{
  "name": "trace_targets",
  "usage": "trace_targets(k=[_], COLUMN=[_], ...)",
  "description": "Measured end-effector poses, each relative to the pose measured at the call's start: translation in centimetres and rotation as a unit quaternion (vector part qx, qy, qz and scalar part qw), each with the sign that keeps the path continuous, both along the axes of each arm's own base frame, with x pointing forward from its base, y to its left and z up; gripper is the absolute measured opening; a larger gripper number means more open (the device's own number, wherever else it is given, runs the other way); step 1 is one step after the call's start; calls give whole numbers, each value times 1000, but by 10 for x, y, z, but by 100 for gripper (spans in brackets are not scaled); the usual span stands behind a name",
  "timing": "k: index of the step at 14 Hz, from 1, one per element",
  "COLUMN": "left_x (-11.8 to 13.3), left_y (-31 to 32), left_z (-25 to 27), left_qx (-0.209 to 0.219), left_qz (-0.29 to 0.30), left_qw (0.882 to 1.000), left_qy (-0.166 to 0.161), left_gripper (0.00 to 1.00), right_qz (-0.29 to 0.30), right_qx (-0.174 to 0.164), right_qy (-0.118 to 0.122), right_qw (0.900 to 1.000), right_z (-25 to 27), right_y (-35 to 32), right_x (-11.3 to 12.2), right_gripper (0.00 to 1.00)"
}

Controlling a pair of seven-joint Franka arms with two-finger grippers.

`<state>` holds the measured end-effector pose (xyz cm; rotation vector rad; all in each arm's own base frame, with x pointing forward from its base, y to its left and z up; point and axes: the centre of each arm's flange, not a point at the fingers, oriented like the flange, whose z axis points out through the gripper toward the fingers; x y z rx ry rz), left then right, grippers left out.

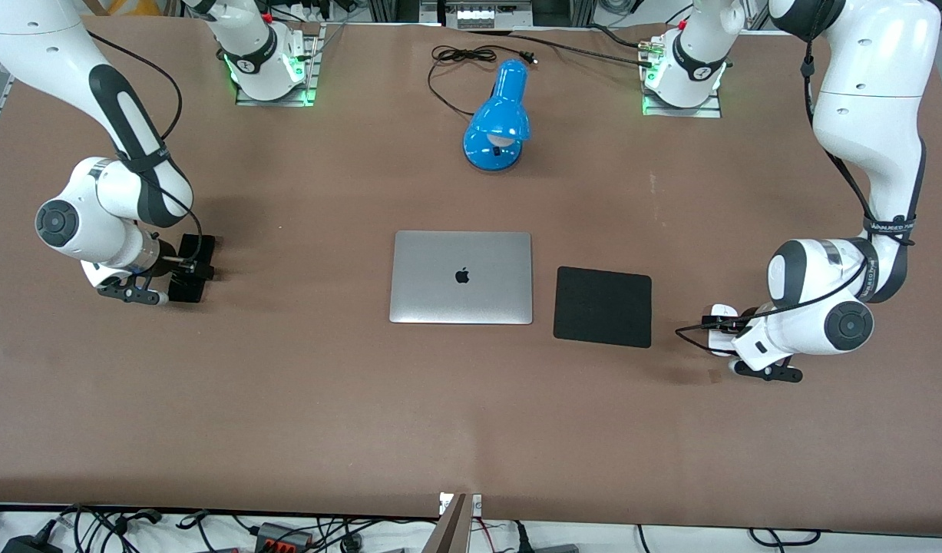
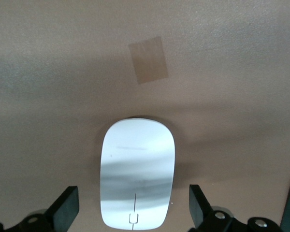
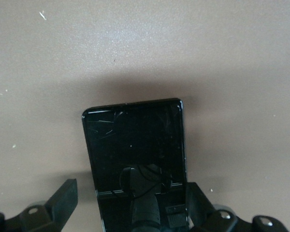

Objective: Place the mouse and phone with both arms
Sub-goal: 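Grasp the black phone with the right gripper while the left grasps the mouse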

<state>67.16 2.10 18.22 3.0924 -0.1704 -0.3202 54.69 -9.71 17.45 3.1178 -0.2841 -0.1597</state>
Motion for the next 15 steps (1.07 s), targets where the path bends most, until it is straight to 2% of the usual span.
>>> trace_targets(k=[5, 7, 10, 15], left_x=[0, 0, 0, 2], left_y=[0, 2, 2, 2], left_z=[-5, -7, -8, -6], left_qx=[0, 0, 0, -5], left_qz=[0, 1, 1, -22], left_qw=[1000, 1000, 1000, 1000], left_qy=[-3, -2, -1, -5], left_gripper=[100, 96, 66, 63], right_qz=[-4, -5, -7, -8], right_qx=[-2, -2, -2, -2], right_qy=[0, 0, 2, 9], right_qw=[1000, 1000, 1000, 1000], right_z=[1, 1, 0, -6], right_y=[-5, -6, -7, -6], right_x=[0, 0, -1, -3], right_gripper=[100, 100, 100, 100])
